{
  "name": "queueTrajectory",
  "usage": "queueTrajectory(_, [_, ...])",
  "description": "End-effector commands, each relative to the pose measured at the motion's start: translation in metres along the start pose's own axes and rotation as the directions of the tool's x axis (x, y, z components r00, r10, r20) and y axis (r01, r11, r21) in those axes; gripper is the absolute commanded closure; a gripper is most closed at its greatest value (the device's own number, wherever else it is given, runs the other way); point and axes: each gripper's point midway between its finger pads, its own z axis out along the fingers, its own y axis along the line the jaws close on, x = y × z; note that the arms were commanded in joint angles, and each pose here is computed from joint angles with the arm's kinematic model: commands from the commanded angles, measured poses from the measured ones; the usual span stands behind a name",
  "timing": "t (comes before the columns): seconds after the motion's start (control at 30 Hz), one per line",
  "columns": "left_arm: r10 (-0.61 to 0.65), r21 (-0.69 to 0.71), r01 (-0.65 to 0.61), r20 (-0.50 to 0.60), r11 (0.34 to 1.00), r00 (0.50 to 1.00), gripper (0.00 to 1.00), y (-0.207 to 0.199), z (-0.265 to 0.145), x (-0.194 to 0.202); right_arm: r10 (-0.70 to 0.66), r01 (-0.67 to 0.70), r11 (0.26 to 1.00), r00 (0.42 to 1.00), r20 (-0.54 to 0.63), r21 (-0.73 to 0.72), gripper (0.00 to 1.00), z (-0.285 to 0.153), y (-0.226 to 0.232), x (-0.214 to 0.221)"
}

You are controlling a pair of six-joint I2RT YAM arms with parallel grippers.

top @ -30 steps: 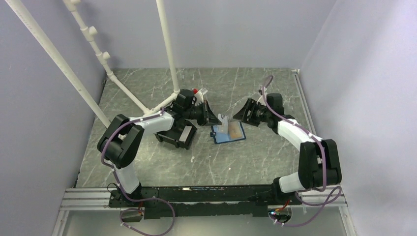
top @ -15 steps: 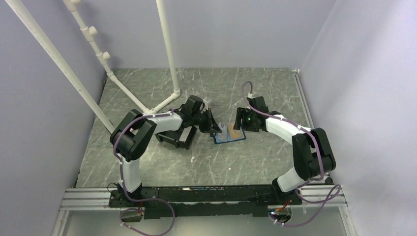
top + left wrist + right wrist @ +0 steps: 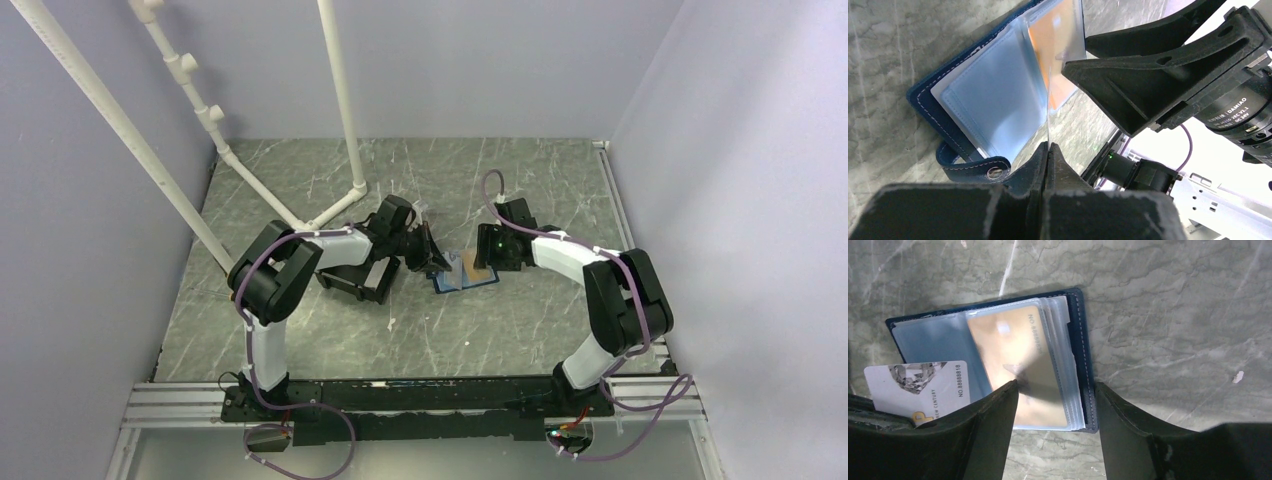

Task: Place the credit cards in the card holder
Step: Insert the credit card into the card holder.

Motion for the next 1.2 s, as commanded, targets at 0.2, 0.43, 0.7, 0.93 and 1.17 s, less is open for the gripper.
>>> queueTrajectory(0.2, [-0.015, 0.034, 0.016, -0.031, 0.999, 0.999, 1.0, -0.001, -0.003, 0.001, -0.006, 0.005, 0.999, 1.0, 0.01, 0.038, 0.51, 0.006, -0.001, -0.006])
queueTrajectory(0.43, [-0.042, 0.037, 0.045, -0.071, 0.998, 0.997, 1.0, 0.004, -0.001, 0.006, -0.005, 0.005, 1.0, 1.0, 0.001, 0.031, 0.56, 0.008, 0.0, -0.004])
queueTrajectory(0.7, [-0.098, 0.059, 0.104, -0.096, 0.993, 0.991, 1.0, 0.009, 0.001, 0.006, -0.009, 0.009, 1.0, 1.0, -0.004, 0.027, 0.57, 0.008, 0.002, -0.004])
queueTrajectory(0.93, [-0.117, 0.084, 0.126, -0.099, 0.989, 0.988, 1.0, 0.012, 0.001, 0.004, -0.014, 0.015, 1.0, 1.0, -0.006, 0.026, 0.57, 0.008, 0.003, -0.004])
queueTrajectory(1.17, [-0.11, 0.085, 0.118, -0.094, 0.989, 0.99, 1.0, 0.014, 0.006, -0.004, -0.021, 0.021, 1.0, 1.0, -0.015, 0.017, 0.57, 0.01, 0.007, -0.002])
